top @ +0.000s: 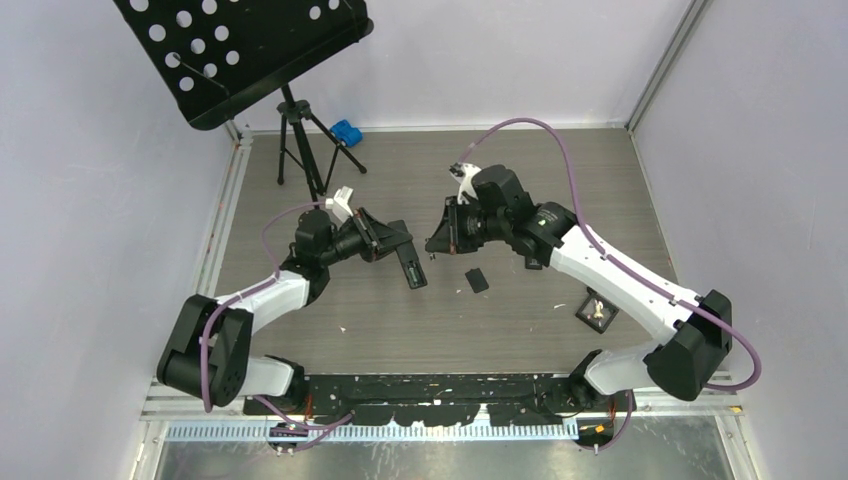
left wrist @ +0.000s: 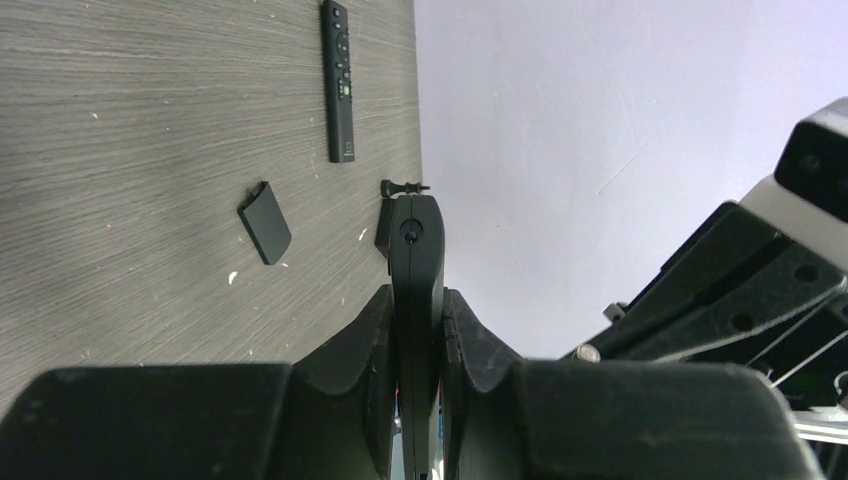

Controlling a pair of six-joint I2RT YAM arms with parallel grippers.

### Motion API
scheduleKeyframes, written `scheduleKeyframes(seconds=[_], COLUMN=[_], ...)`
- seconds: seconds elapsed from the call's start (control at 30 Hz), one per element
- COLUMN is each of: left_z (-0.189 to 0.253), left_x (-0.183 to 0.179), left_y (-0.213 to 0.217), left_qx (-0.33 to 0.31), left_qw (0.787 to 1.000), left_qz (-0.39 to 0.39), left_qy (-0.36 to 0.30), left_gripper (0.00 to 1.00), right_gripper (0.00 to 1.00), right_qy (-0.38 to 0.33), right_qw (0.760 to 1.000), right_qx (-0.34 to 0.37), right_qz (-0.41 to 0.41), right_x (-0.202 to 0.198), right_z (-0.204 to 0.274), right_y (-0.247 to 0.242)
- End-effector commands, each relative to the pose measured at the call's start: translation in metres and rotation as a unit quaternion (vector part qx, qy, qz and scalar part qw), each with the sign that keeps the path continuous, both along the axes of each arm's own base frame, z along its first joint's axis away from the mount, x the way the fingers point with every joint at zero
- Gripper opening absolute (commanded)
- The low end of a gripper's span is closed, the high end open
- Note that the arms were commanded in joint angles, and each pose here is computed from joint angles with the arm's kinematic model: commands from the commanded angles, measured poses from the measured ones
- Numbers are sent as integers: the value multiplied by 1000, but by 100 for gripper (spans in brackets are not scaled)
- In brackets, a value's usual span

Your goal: Load the batteries into the remote control

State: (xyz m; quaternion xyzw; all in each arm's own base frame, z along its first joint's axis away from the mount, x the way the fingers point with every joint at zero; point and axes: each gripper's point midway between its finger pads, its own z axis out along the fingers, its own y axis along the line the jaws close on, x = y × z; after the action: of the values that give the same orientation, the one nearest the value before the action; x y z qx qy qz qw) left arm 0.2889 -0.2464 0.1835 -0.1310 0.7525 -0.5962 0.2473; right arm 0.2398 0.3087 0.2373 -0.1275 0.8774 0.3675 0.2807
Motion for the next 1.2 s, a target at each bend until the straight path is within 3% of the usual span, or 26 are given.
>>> scheduleKeyframes(seconds=[0.0,0.5,1.17], left_z=[23,21,18], left_x=[4,5,6], left_y=[-2,-3,-4], left_qx=[-43,-61,-64], left_qw=[999,998,998], left_qz=[7,9,8], left_qy=[-31,-20,-16], left_gripper=[0,0,0], right_gripper=[1,6,31], right_qy=[8,-2,4], right_qw=[1000,995,996], right_qx=[10,-97,-80], right_qz=[16,15,32], right_x=[-11,-14,-22], right_z=[7,-24,-16], right_y=[18,26,33])
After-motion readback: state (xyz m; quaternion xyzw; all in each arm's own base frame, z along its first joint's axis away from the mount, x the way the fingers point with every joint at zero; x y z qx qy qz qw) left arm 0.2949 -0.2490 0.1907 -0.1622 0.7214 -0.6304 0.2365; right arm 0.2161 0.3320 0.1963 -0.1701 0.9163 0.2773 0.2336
